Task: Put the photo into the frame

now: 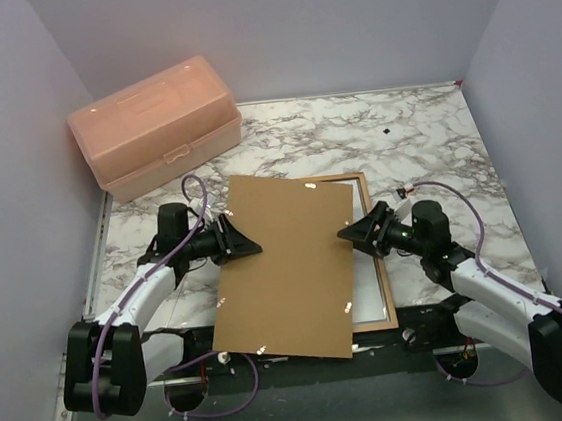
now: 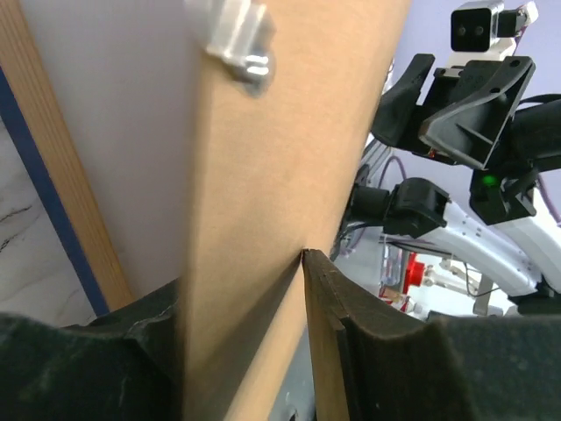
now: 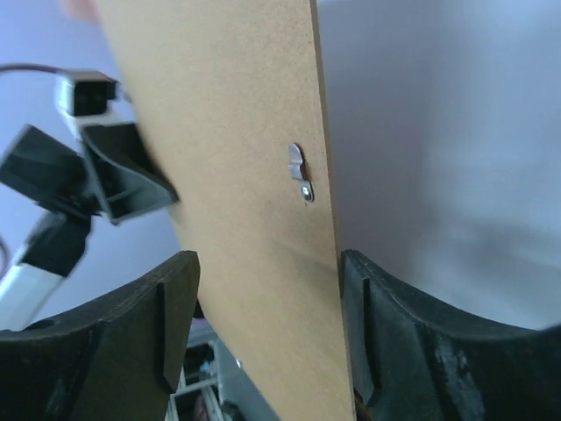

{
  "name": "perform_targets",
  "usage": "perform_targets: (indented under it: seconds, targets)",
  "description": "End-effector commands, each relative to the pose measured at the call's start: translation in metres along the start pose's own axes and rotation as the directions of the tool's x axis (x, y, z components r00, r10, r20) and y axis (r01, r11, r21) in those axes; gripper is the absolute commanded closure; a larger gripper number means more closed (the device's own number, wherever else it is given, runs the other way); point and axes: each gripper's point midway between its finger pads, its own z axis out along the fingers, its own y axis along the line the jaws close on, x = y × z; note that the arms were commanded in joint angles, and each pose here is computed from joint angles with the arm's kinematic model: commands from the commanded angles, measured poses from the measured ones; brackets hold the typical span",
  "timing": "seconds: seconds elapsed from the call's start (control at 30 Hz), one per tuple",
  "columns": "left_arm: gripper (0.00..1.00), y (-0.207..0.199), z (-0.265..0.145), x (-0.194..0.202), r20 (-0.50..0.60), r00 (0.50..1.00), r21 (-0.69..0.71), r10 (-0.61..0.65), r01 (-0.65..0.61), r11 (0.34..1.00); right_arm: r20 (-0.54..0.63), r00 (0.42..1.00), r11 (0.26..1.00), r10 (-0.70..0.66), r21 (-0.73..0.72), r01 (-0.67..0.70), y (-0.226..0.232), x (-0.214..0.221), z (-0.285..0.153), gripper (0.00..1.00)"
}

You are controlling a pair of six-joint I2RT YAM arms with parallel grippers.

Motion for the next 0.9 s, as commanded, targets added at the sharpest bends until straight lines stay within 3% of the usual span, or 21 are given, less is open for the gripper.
perform_targets:
  seconds: [0.0, 0.13, 0.23, 0.33, 0.53, 0.67, 0.87]
  targets:
    - [0.59, -0.036, -0.007, 0.009, -0.052, 0.998, 0.155, 0.042, -0.034, 0.987, -0.03, 0.994, 0.935, -0.107, -0.342, 0.091, 0.09, -0.001, -0.016, 0.33]
    - [0.62, -0.049, -0.01, 0.006, -0.037, 0.998, 0.194, 0.059, -0.051, 0.98, -0.001, 0.991, 0.906, -0.133, -0.404, 0.122, 0.105, -0.002, -0.025, 0.37]
    - [0.74, -0.061, -0.015, 0.004, -0.02, 0.997, 0.234, 0.072, -0.066, 0.97, 0.015, 0.989, 0.903, -0.146, -0.405, 0.14, 0.107, -0.003, -0.026, 0.37]
    - [0.79, -0.072, -0.019, 0.002, -0.004, 0.997, 0.27, 0.08, -0.076, 0.96, 0.017, 0.989, 0.913, -0.144, -0.384, 0.14, 0.102, -0.005, -0.022, 0.35]
    - [0.97, -0.092, -0.029, -0.003, 0.035, 0.995, 0.308, 0.09, -0.096, 0.946, 0.022, 0.991, 0.936, -0.133, -0.327, 0.133, 0.084, -0.006, -0.014, 0.26]
    - [1.0, -0.103, -0.035, -0.009, 0.078, 0.993, 0.322, 0.089, -0.109, 0.94, 0.013, 0.99, 0.926, -0.141, -0.351, 0.137, 0.084, -0.001, -0.016, 0.25]
    - [1.0, -0.116, -0.043, -0.016, 0.13, 0.988, 0.344, 0.078, -0.119, 0.931, -0.002, 0.986, 0.873, -0.168, -0.464, 0.148, 0.1, 0.01, -0.031, 0.31]
